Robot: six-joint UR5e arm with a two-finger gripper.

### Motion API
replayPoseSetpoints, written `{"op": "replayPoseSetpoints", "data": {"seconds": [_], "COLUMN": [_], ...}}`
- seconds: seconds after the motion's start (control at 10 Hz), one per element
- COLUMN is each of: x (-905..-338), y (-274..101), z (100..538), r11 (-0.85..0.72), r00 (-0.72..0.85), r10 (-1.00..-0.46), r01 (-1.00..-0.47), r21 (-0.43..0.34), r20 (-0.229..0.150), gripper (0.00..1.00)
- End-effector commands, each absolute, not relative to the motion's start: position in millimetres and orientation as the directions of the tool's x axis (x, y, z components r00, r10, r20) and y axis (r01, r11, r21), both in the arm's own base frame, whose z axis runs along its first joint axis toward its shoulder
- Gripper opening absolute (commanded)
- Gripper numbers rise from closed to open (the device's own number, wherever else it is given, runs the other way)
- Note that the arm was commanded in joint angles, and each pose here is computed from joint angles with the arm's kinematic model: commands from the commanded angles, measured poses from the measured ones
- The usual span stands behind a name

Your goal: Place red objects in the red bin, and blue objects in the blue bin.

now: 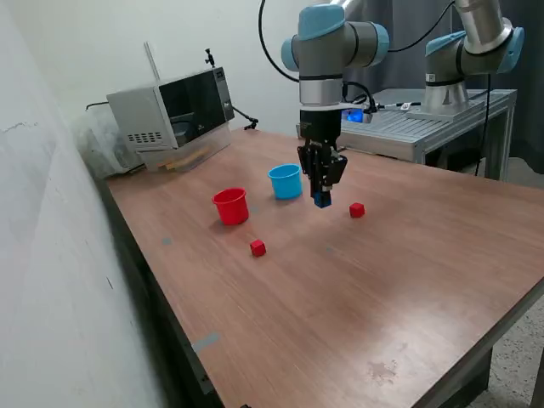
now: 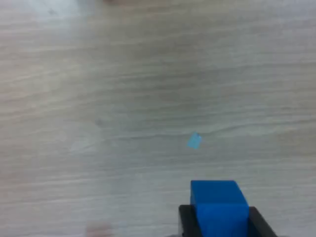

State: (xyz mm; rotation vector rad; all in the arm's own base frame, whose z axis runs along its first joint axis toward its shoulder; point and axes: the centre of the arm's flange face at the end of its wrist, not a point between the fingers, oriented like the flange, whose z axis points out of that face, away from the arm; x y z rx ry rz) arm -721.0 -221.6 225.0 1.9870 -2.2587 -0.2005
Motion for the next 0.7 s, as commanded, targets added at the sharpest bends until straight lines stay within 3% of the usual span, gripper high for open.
{"op": "replayPoseSetpoints", "data": {"seconds": [0.0, 0.6], "x": [-702, -663], "y": [-165, 33], "z": [247, 239], "r11": [0.180, 0.420], "r00": [-0.183, -0.425], "r10": [-0.983, -0.904], "r01": [-0.969, -0.902], "r21": [0.169, 0.102], "r20": [-0.004, -0.036], "gripper": [0.00, 0.00]}}
